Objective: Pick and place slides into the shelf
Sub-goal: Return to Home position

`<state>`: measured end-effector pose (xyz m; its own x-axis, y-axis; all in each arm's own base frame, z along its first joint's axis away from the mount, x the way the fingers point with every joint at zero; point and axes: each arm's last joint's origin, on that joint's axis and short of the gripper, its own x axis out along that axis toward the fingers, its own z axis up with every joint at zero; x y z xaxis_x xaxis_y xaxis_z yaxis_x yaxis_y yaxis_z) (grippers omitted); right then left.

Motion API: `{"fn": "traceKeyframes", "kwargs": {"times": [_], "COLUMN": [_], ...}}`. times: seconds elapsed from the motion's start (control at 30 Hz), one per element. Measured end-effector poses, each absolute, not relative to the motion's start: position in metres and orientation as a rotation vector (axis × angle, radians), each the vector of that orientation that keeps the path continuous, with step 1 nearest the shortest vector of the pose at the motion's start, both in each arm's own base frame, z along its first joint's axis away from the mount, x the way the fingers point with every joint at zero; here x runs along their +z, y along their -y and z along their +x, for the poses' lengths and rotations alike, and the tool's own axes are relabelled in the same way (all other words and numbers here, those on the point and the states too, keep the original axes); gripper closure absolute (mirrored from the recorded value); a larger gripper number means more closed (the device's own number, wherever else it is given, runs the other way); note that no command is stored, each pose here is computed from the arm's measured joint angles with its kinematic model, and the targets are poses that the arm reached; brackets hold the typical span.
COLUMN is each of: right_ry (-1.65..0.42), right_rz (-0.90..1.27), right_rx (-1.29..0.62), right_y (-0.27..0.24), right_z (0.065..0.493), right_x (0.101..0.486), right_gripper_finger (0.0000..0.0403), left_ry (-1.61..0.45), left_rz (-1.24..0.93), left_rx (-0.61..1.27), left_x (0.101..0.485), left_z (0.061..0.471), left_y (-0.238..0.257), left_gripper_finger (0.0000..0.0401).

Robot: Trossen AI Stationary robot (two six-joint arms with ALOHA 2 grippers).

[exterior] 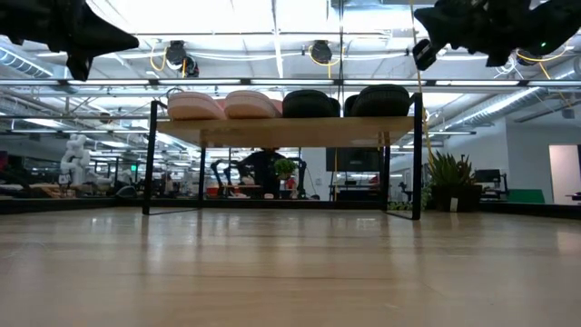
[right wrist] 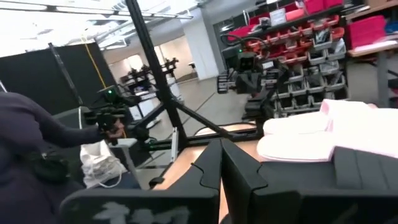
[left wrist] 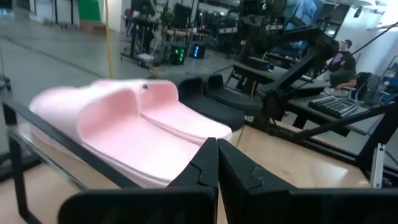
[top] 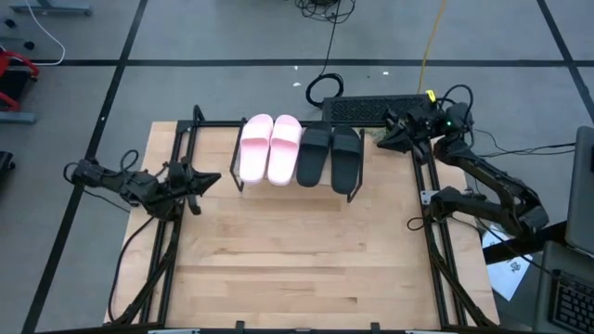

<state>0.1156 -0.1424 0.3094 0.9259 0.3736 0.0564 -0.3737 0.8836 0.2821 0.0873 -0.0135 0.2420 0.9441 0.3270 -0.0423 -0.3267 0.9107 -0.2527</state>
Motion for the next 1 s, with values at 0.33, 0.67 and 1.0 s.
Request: {"fn": "traceKeyframes", "kwargs": {"times": [0.33, 0.67, 1.0], "right_ry": [0.037, 0.233, 0.143], "right_rz": [0.305, 0.437, 0.528], "right_rx": [0.441, 0.336, 0.194], "right_y": [0.119, 0.069, 0.059], "right_z": [0.108, 0.083, 0.096], "right_x": [0.319, 0.281, 0.225], "right_gripper_finger": [0.0403, 0.0403, 0.0403], "left_ry": [0.019, 0.031, 0.033], "left_rz": [-0.293, -0.275, -0.293], "left_rx": [0.334, 0.391, 0.399], "left_x": [0.237, 0.239, 0.239], "left_z": [0.064, 0.061, 0.061], "left_y": [0.000, -0.003, -0.003], "left_gripper_finger": [0.0401, 0.0401, 0.0401]}}
